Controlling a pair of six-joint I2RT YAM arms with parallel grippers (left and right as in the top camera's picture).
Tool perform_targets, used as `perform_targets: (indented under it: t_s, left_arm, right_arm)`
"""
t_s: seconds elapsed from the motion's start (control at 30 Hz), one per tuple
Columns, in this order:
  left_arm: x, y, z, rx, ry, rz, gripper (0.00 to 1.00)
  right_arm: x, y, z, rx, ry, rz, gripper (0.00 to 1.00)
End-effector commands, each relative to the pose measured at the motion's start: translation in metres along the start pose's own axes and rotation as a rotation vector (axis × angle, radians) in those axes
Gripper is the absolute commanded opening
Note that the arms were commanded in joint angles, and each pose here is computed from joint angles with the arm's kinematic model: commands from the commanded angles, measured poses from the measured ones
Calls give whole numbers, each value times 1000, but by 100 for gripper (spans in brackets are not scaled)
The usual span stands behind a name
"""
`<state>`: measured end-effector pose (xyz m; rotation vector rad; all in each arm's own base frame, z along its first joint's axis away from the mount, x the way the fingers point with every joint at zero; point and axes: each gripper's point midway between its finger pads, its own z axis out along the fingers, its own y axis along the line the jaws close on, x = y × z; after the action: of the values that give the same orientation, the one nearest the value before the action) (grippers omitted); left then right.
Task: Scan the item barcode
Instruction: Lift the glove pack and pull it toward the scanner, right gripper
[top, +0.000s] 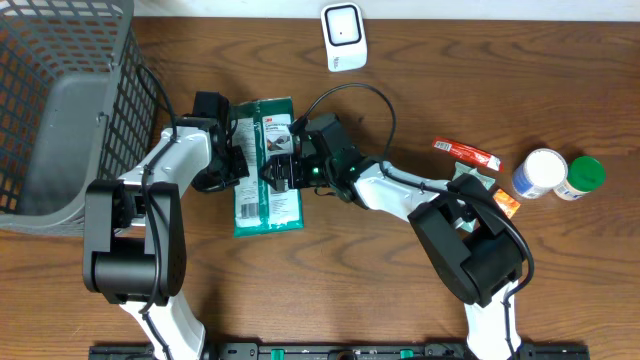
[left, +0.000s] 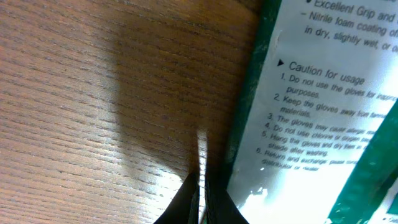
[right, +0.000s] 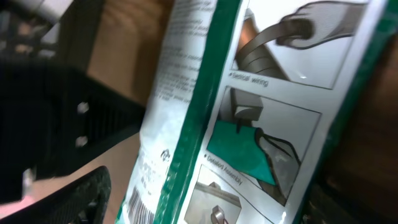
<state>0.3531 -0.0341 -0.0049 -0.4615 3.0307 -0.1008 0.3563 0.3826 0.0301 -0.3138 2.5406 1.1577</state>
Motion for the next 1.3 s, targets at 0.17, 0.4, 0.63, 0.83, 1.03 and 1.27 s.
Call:
perform_targets:
  t_s: [0.17, 0.4, 0.63, 0.83, 1.03, 1.27]
  left_arm:
    - [31, 5, 25, -14, 111, -1, 8]
    - [34, 6, 26, -17, 119, -2, 8]
    - [43, 10, 30, -25, 140, -3, 8]
    - [46, 11, 29, -30, 155, -5, 8]
    - [50, 3, 29, 19, 178, -9, 8]
    - [55, 2, 28, 26, 197, -11, 8]
  right_arm:
    - [28, 14, 0, -187, 128, -65, 71]
    - [27, 16, 0, -192, 122, -77, 62]
    - [28, 16, 0, -192, 123, -67, 63]
    - [27, 11, 1, -173, 110, -67, 47]
    - [30, 16, 3, -181, 112, -79, 31]
    - [18, 26, 2, -219, 68, -84, 32]
